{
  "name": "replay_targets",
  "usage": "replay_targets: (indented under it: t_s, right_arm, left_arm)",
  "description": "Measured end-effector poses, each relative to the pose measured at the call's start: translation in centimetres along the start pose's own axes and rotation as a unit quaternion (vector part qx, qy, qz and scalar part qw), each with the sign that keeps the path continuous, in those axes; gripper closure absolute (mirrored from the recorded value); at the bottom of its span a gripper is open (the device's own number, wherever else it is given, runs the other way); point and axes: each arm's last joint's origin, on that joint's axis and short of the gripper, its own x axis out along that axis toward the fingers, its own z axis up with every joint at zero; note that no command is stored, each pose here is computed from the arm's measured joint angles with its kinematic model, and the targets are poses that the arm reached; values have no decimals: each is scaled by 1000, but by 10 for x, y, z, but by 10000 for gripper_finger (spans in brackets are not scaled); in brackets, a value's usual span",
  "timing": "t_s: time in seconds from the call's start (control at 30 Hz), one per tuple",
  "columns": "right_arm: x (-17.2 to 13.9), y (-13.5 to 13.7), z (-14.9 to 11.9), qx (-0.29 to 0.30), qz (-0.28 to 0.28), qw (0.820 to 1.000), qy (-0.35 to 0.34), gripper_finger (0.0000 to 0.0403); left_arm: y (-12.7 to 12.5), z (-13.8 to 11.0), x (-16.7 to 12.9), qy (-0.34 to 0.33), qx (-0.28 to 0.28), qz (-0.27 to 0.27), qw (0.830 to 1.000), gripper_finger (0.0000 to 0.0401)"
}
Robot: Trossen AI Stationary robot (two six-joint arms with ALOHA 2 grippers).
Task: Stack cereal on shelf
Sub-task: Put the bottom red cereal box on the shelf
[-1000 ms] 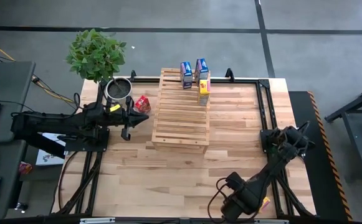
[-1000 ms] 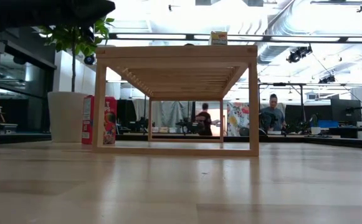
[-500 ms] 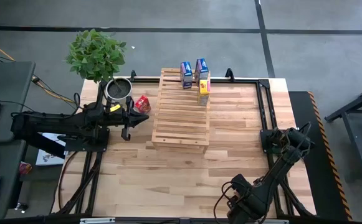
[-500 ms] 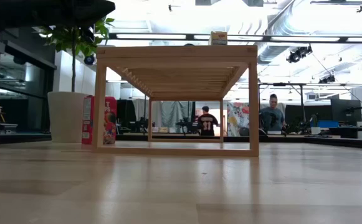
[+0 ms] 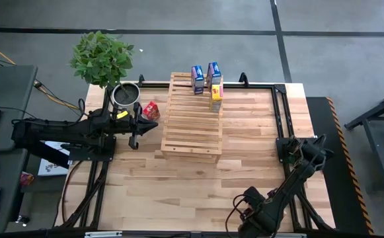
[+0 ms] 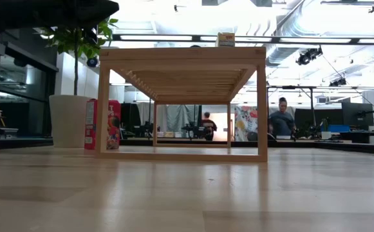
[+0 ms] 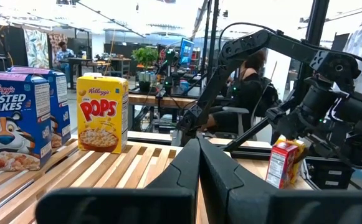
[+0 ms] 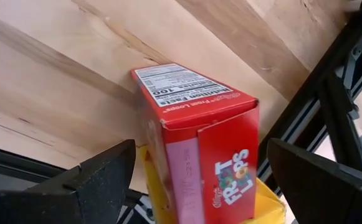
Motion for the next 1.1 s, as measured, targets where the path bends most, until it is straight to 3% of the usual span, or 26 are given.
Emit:
replay_targets:
  t_s: [0.4,0.6,0.8,1.1]
  right_arm:
    - [0,3,0,6,20,1000,-14,47]
    - [0,3,-3,-25,10,999,34,47]
    - [0,4,-3,-25,14,999,36,49]
    - [0,4,-1,-12,18,1000,22,97]
  left_arm:
    - [0,0,0,0,0,0,1000,401]
    - [0,0,0,0,0,0,1000,401]
    - [0,0,0,0,0,0,1000,401]
    - [0,0,0,1,0,0,1000,401]
